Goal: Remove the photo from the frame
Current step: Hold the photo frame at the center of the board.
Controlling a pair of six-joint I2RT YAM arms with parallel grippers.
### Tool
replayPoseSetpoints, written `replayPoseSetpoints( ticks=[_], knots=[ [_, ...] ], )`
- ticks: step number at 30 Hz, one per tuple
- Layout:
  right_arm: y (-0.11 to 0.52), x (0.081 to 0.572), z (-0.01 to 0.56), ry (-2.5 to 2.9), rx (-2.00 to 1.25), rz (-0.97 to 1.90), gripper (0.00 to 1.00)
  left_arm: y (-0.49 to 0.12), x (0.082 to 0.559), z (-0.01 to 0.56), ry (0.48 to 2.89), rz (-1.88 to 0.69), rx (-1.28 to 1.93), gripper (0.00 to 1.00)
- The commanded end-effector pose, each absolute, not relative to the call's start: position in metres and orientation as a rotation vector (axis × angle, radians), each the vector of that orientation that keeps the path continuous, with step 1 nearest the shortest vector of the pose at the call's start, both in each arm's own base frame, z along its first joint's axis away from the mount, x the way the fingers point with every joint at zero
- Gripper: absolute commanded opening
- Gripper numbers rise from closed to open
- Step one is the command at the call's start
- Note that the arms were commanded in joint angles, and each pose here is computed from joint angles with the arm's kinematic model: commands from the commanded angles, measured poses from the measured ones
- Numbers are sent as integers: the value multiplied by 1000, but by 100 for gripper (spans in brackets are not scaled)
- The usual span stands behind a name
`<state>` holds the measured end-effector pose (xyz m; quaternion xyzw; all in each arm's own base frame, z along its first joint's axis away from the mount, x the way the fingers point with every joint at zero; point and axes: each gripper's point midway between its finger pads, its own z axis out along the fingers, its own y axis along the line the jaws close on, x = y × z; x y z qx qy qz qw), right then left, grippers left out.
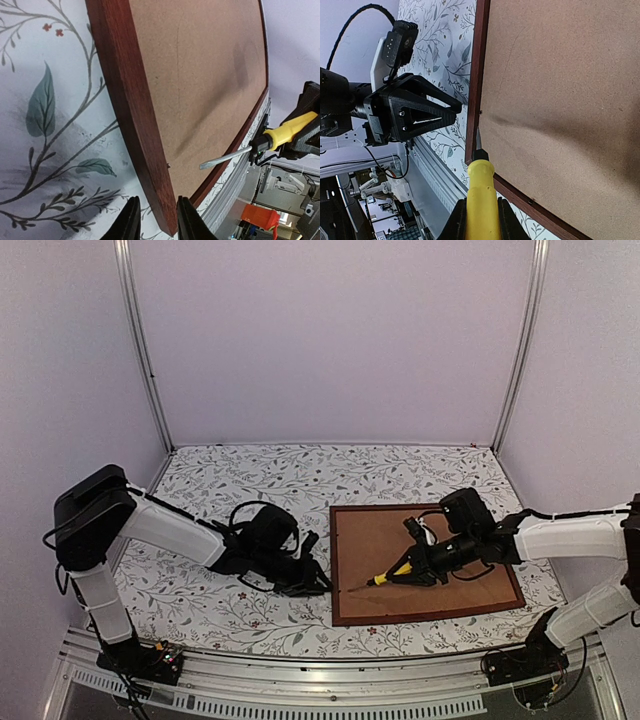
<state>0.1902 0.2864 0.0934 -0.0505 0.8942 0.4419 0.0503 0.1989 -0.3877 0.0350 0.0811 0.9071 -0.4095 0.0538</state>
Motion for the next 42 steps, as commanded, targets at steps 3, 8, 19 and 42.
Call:
replayPoseSetpoints(
  ticks=[3, 8, 19, 42],
  knots=[
    [290, 193, 84, 2713, -174, 1355, 0, -399, 193, 34, 2749, -1280, 308, 27],
    [292, 195, 80, 2723, -166, 1362, 0, -404, 192, 31, 2755, -1291, 326, 25],
    [296, 197, 75, 2745, -130, 1376, 0, -406, 189, 24, 2776, -1287, 344, 17],
    [312, 193, 82, 2745, -163, 1411, 0, -405, 186, 13, 2808, -1269, 351, 9]
  ],
)
